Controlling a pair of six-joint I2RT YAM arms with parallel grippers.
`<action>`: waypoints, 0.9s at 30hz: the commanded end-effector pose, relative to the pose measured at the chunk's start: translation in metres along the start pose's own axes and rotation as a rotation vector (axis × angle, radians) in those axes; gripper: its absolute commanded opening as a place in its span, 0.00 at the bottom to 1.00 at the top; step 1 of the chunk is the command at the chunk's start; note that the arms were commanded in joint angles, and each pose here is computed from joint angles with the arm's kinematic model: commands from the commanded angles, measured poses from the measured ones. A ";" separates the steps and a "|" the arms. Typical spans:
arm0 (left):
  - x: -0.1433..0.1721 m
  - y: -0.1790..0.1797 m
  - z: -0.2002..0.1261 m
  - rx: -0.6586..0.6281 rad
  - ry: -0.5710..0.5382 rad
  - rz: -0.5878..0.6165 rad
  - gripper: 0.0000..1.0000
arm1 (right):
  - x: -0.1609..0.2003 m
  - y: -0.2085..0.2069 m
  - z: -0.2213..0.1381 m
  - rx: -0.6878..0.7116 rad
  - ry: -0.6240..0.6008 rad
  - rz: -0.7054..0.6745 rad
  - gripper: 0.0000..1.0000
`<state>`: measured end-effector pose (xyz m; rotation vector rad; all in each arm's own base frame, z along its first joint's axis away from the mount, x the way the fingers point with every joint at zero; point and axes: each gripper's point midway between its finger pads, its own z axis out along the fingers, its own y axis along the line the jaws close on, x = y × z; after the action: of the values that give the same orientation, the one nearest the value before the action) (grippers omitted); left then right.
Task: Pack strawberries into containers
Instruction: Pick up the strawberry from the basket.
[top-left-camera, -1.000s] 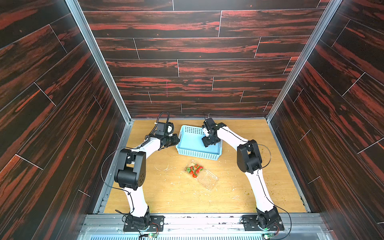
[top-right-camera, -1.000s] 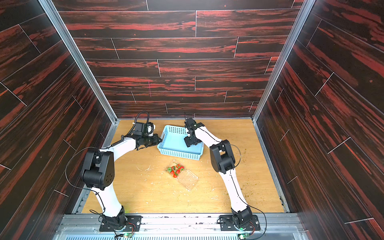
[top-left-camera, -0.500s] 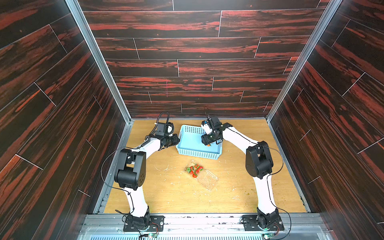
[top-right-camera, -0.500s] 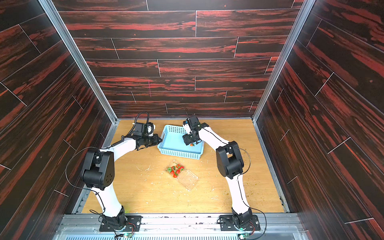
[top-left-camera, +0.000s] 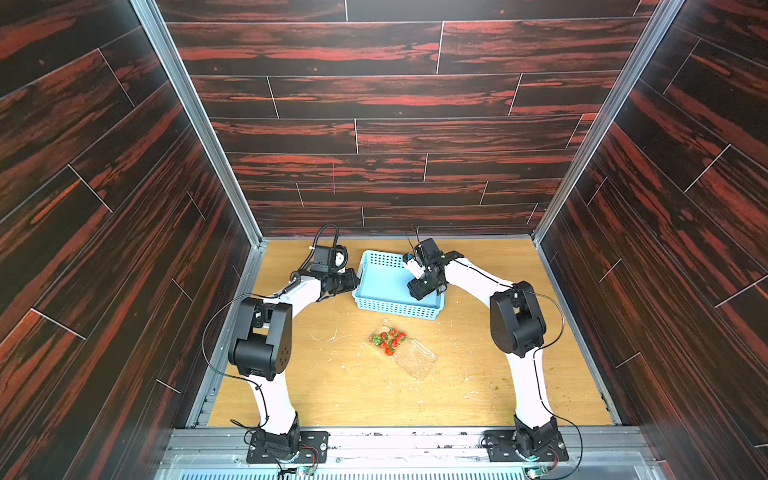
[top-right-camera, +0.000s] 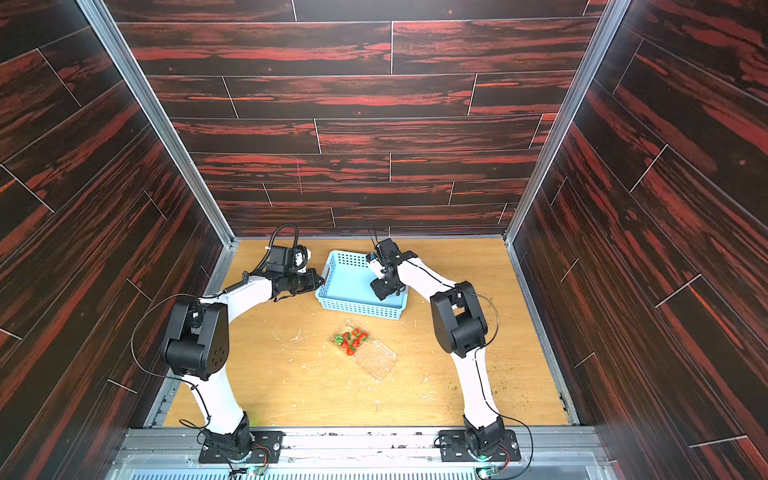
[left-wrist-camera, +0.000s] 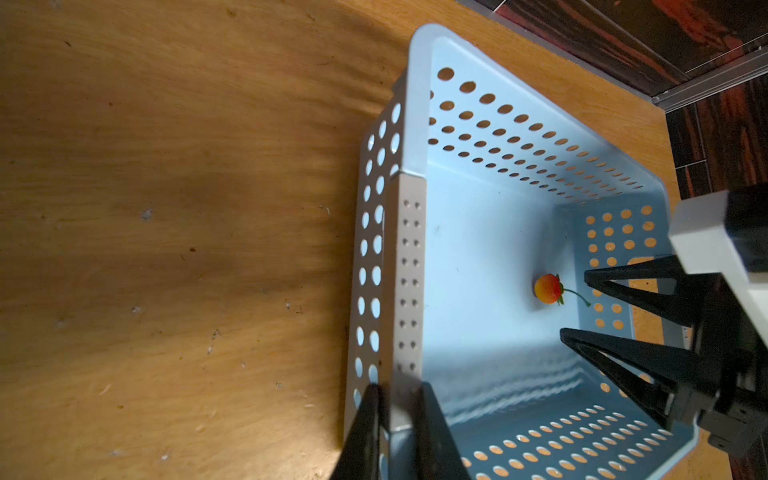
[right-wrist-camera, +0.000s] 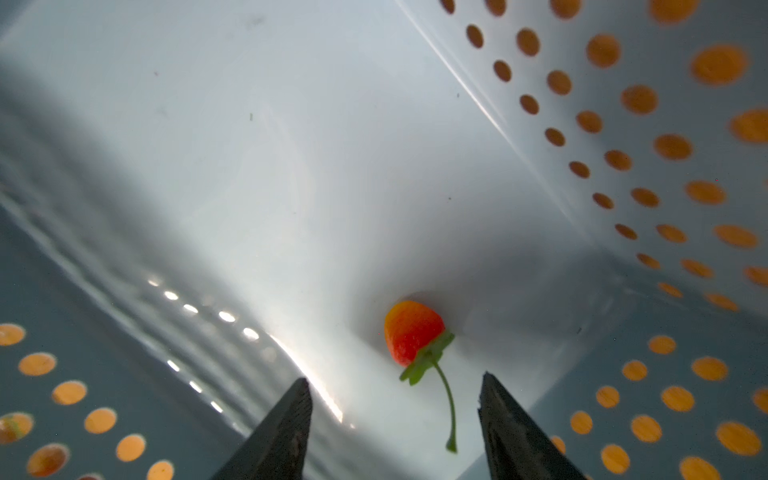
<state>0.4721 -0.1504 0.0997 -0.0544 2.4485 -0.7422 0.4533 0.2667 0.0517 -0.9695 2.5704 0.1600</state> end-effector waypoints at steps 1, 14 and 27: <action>-0.020 -0.019 -0.023 0.041 -0.063 0.034 0.09 | 0.004 0.002 0.018 -0.030 0.023 -0.022 0.65; -0.023 -0.018 -0.024 0.026 -0.061 0.039 0.09 | 0.017 -0.003 0.037 -0.028 0.067 -0.027 0.53; -0.024 -0.019 -0.027 0.022 -0.063 0.046 0.09 | -0.004 -0.012 0.035 0.008 0.033 -0.022 0.16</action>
<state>0.4680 -0.1484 0.0955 -0.0534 2.4736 -0.7261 0.4741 0.2714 0.0277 -1.0144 2.5584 0.1425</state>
